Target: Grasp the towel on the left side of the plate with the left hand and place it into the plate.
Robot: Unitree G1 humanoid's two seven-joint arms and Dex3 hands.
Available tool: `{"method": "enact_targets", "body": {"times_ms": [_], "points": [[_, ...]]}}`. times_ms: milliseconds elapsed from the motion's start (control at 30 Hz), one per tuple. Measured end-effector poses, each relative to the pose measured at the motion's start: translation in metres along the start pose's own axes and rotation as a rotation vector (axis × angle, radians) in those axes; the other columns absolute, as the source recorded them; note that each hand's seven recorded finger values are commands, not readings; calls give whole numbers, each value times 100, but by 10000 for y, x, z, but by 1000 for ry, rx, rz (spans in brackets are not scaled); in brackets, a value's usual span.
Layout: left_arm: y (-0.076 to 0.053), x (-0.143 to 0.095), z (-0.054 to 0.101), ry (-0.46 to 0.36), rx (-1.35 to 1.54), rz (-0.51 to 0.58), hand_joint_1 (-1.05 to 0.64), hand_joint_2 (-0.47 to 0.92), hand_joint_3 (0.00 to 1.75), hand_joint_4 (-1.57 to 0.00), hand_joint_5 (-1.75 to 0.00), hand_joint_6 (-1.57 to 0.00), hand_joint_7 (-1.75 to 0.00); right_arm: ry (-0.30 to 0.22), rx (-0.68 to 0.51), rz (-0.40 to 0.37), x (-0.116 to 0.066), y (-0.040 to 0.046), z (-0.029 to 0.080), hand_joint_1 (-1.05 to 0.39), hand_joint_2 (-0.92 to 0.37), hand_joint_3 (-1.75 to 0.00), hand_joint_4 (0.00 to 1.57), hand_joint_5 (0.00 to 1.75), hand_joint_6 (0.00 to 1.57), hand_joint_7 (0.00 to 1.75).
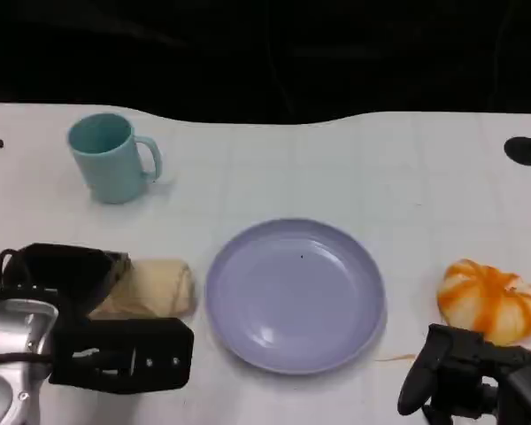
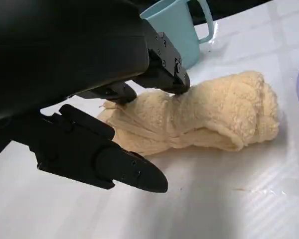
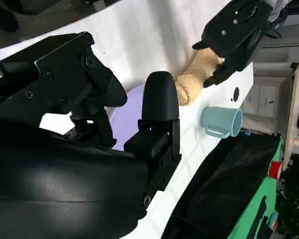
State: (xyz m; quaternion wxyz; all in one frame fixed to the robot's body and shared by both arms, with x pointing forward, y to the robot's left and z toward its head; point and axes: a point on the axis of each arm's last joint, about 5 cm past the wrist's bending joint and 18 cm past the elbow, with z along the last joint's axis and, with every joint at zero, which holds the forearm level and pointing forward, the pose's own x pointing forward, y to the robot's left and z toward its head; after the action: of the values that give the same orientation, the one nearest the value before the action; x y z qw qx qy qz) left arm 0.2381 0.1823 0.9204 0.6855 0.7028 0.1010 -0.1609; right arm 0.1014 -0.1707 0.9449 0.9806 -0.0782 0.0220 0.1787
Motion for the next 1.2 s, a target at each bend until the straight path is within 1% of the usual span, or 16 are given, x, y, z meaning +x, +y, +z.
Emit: {"method": "enact_targets", "body": {"times_ms": [267, 467, 567, 767, 900, 933, 1000, 1033, 1067, 1100, 1133, 1167, 1200], "points": [[-76, 62, 6, -2, -7, 75, -53, 90, 0, -42, 0, -30, 0, 0, -3, 0, 1, 2, 1, 7, -54, -124, 76, 175, 61, 154], [-90, 119, 21, -7, -9, 95, -51, 89, 0, -46, -2, -32, -1, -3, -3, 1, 2, 2, 5, 7, -54, -123, 77, 175, 60, 154], [-109, 192, 28, 0, -20, 82, -52, 89, 0, -46, -2, -33, -1, -4, -3, 1, 1, 3, 7, 6, -54, -123, 77, 175, 60, 154], [-145, 339, 60, 4, -19, 19, -51, 91, 1, -47, -2, -34, -1, -4, -2, 4, 2, 11, 18, 6, -56, -120, 74, 175, 58, 154], [-158, 426, 69, 8, -32, -18, -49, 92, 2, -51, -3, -37, -2, -4, -2, 7, 3, 18, 22, 5, -56, -119, 74, 175, 58, 154], [-155, 447, 73, 7, -33, -26, -46, 92, 4, -55, -4, -39, -2, -4, -2, 7, 3, 19, 22, 4, -56, -118, 74, 175, 59, 154], [-145, 481, 73, 8, -36, -38, -45, 92, 5, -57, -5, -41, -3, -5, -2, 7, 3, 19, 22, 4, -56, -118, 74, 175, 59, 154], [-141, 494, 73, 8, -39, -43, -37, 92, 10, -75, -15, -56, -8, -4, -2, 7, 3, 19, 22, 4, -56, -118, 74, 175, 59, 154], [-139, 503, 74, 6, -48, -42, -34, 92, 14, -83, -21, -66, -9, -4, -3, 7, 3, 19, 22, 4, -56, -118, 74, 175, 59, 154], [-145, 510, 73, 2, -59, -33, -32, 92, 15, -87, -24, -71, -9, -5, -3, 7, 4, 19, 22, 4, -56, -118, 74, 175, 59, 153], [-159, 514, 71, -1, -65, -23, -31, 92, 12, -84, -90, -93, -12, -5, -3, 7, 4, 19, 22, 3, -56, -118, 74, 175, 59, 153], [-177, 517, 68, -7, -66, 0, -31, 92, 14, -76, -130, -104, -15, -5, -4, 7, 4, 19, 23, 2, -56, -118, 74, 175, 59, 153], [-204, 518, 63, -21, -67, 32, -30, 92, 14, -71, -151, -109, -16, -5, -4, 7, 4, 19, 23, 2, -56, -118, 74, 175, 59, 153]]}}
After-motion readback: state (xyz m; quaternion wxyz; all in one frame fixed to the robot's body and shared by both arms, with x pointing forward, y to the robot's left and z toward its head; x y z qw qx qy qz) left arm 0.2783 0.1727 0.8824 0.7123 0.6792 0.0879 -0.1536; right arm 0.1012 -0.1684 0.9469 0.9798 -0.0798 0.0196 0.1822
